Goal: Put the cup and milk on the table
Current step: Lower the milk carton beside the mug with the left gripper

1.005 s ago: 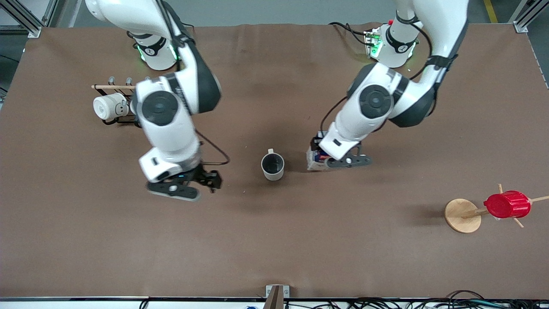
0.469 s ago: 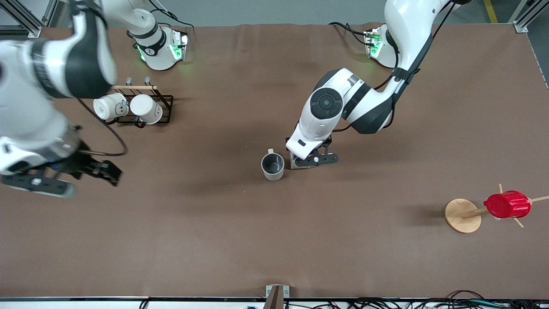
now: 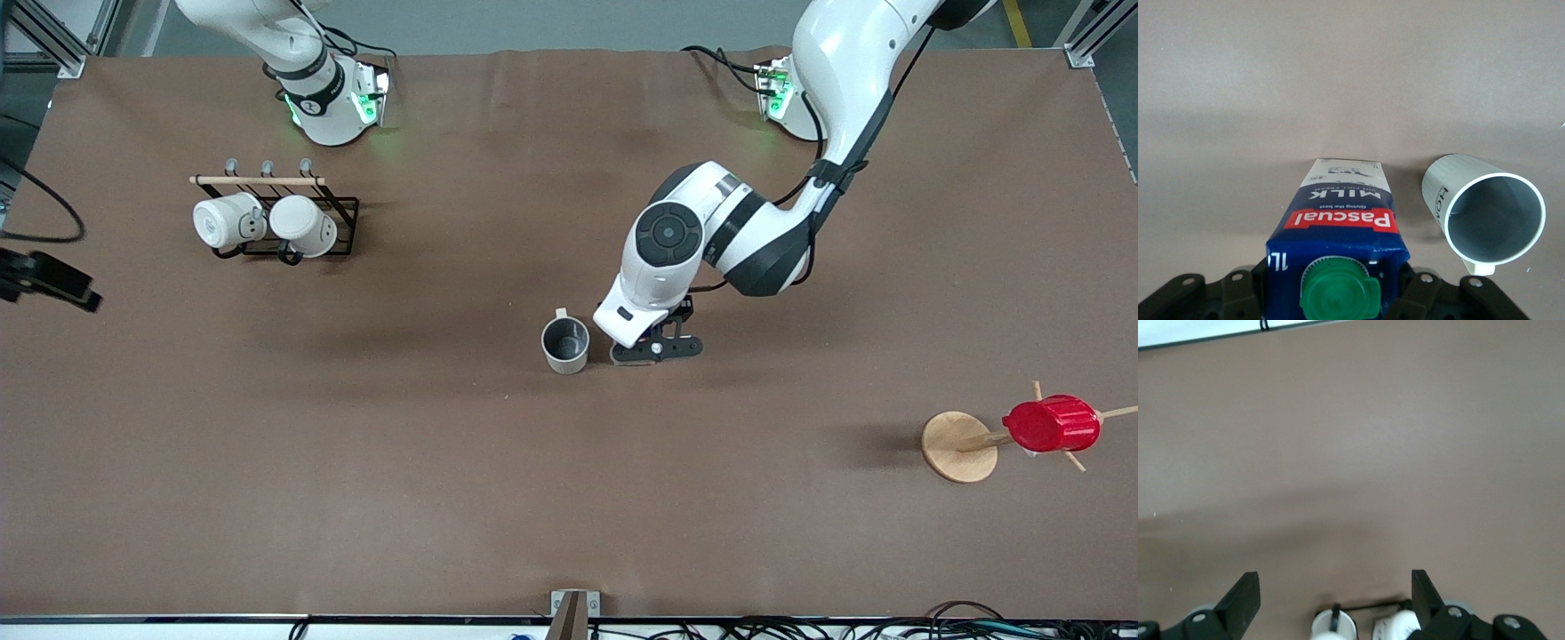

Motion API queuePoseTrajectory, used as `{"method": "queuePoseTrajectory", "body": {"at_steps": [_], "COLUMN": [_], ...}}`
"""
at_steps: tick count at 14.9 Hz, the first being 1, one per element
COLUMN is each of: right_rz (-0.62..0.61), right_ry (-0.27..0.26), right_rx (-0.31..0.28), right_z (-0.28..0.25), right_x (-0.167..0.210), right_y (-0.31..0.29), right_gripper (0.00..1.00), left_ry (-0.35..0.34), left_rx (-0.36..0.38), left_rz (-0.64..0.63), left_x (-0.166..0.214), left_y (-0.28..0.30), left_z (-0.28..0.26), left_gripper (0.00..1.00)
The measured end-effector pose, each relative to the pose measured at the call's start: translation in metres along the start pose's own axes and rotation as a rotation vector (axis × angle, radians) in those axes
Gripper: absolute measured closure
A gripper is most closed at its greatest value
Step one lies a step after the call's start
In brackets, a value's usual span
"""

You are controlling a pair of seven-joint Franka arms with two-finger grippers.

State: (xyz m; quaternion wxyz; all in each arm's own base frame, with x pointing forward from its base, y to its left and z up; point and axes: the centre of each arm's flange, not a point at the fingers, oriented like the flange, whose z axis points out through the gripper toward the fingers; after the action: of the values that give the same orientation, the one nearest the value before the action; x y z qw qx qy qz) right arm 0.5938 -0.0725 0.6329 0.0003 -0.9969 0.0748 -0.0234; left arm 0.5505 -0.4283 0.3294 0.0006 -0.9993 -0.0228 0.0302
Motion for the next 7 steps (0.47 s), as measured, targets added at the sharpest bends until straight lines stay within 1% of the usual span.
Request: {"method": "queuePoseTrajectory", "body": {"at_steps": [3,5,7], "right_rz": [0.014,-0.01,-0.035], "right_ry": [-0.028,-0.04,-0.043], "right_rx": [0.018,0.031,0.028], "right_z": [-0.014,-0.016,-0.015], "right_x": [-0.016,-0.019,-0.02], "right_y": [0.026,0.016,-0.001], "right_gripper": [0.0,0.0,0.0], "left_ry": [0.005,0.006,0.007], "left_rx": [-0.003,-0.004,-0.005], "left_rz": [0.032,0.041,0.043], "left_x": [0.002,0.002,0.002], "left_y": [0.0,0.0,0.001], "left_z": [-0.002,-0.003,-0.003], "left_gripper": [0.41,0.41,0.41]}}
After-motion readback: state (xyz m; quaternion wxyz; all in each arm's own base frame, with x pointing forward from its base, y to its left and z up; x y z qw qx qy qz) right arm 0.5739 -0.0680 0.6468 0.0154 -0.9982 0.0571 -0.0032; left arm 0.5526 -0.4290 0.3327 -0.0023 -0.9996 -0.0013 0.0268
